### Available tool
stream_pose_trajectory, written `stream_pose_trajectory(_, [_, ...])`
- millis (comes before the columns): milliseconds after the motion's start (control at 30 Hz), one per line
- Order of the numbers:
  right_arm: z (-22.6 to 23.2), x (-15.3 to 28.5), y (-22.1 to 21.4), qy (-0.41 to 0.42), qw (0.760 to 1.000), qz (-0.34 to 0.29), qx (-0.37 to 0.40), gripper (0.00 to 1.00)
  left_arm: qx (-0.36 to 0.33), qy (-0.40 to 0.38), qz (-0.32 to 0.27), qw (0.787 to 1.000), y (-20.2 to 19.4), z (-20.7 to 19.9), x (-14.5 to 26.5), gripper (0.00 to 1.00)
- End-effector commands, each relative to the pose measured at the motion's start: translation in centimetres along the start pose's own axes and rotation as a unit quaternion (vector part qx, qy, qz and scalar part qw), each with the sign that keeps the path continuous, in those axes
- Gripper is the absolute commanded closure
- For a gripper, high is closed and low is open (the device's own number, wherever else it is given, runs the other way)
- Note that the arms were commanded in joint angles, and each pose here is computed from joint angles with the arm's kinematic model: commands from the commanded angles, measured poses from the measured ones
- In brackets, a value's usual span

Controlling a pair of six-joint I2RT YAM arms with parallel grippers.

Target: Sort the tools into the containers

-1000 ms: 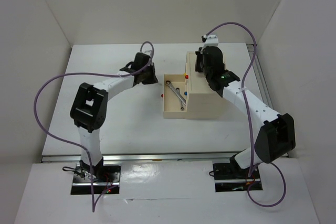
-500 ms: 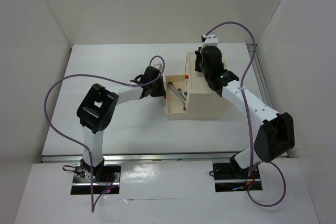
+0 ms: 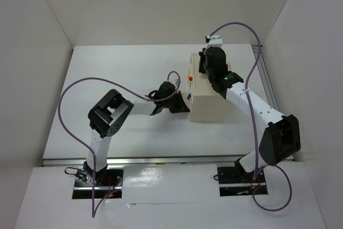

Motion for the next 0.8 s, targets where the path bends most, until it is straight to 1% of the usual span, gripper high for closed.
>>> stream_pose_trajectory(0, [-2.8,0.6,-11.0,-0.056,0.969,0.226,0.083,1.00,0.008,-0.100,0.036,0.994,-2.5,-3.9,-0.6,1.00])
stream_pose_trajectory(33, [-2.8,0.6,-11.0,-0.056,0.969,0.226,0.083,1.00,0.008,-0.100,0.036,0.994,-2.2,-4.4,0.0,1.00])
stream_pose_trajectory(67, [-2.8,0.6,-11.0,-0.056,0.969,0.226,0.083,1.00,0.006,-0.063,0.001,0.998,-1.2,-3.9,1.2,0.95])
stream_pose_trajectory(100, [-2.8,0.6,-11.0,-0.056,0.969,0.226,0.083,0.93,0.018,-0.002,0.014,1.000,-1.9,-2.7,2.1,0.88])
stream_pose_trajectory(133, [-2.7,0.6,-11.1,-0.049,0.969,0.228,0.082,0.87,0.018,0.069,-0.031,0.997,-0.7,-1.3,3.1,0.74])
stream_pose_trajectory(167, [-2.3,0.7,-10.5,-0.034,0.972,0.218,0.074,0.76,0.014,0.114,-0.042,0.993,-0.6,-0.6,4.3,0.64])
stream_pose_trajectory(200, [-1.7,1.2,-10.2,-0.019,0.974,0.214,0.073,0.63,0.012,0.154,-0.064,0.986,0.3,-0.1,5.8,0.53])
stream_pose_trajectory(233, [-1.0,1.2,-9.7,0.006,0.977,0.205,0.063,0.46,0.011,0.203,-0.076,0.976,0.8,0.3,8.9,0.45])
stream_pose_trajectory(267, [-0.8,1.5,-8.9,0.016,0.980,0.192,0.057,0.31,0.012,0.261,-0.117,0.958,1.8,1.8,10.9,0.38])
stream_pose_trajectory(300, [-0.5,1.9,-8.6,0.021,0.981,0.187,0.058,0.00,-0.001,0.286,-0.131,0.949,2.3,2.2,12.7,0.32])
stream_pose_trajectory(333, [-0.4,2.0,-8.0,0.024,0.982,0.178,0.055,0.00,-0.006,0.305,-0.145,0.941,2.7,2.3,14.5,0.29])
stream_pose_trajectory(367, [0.3,2.5,-6.6,0.035,0.985,0.159,0.052,0.00,-0.007,0.320,-0.173,0.931,3.7,2.2,17.9,0.23])
stream_pose_trajectory(400, [0.3,2.7,-6.2,0.035,0.985,0.159,0.052,0.00,-0.012,0.327,-0.181,0.927,4.1,2.2,19.6,0.21])
stream_pose_trajectory(433, [0.6,3.2,-5.3,0.033,0.988,0.147,0.047,0.00,-0.036,0.333,-0.183,0.924,4.5,2.2,21.3,0.15])
stream_pose_trajectory(467, [0.3,3.4,-4.9,0.017,0.987,0.150,0.051,0.00,-0.049,0.321,-0.183,0.928,4.7,1.9,22.7,0.02])
stream_pose_trajectory(500, [0.9,4.1,-2.9,0.020,0.990,0.128,0.048,0.00,-0.050,0.320,-0.199,0.925,5.5,1.6,25.5,0.00])
stream_pose_trajectory(533, [1.3,4.7,-2.0,0.022,0.992,0.117,0.049,0.00,-0.077,0.322,-0.195,0.923,5.9,1.6,27.0,0.00])
stream_pose_trajectory(567, [0.9,5.1,-1.6,0.001,0.992,0.120,0.048,0.00,-0.082,0.321,-0.196,0.923,6.1,1.5,28.2,0.00])
stream_pose_trajectory(600, [1.3,6.0,0.3,0.003,0.994,0.100,0.039,0.00,-0.078,0.323,-0.221,0.917,7.0,1.1,30.8,0.00])
stream_pose_trajectory(633, [1.6,6.5,0.8,0.000,0.994,0.096,0.043,0.00,-0.097,0.327,-0.216,0.915,6.9,1.0,32.1,0.00])
stream_pose_trajectory(700, [1.2,7.9,2.1,-0.024,0.995,0.083,0.040,0.00,-0.099,0.316,-0.238,0.913,7.5,-0.1,34.8,0.00])
stream_pose_trajectory(733, [1.1,8.6,3.6,-0.028,0.997,0.066,0.034,0.00,-0.101,0.315,-0.251,0.910,7.8,-0.2,36.1,0.00])
stream_pose_trajectory(767, [0.7,9.3,4.5,-0.037,0.997,0.058,0.032,0.00,-0.113,0.315,-0.252,0.908,7.4,-0.6,37.5,0.00])
Point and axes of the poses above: each gripper's point midway between its finger pads, its own x axis back along the fingers, its own z axis along the line the jaws close on, y = z × x, the point moved 7 cm from there along x, back along the fingers, and after that the axes turned 5 degrees about -x, right-handed, at the moved point
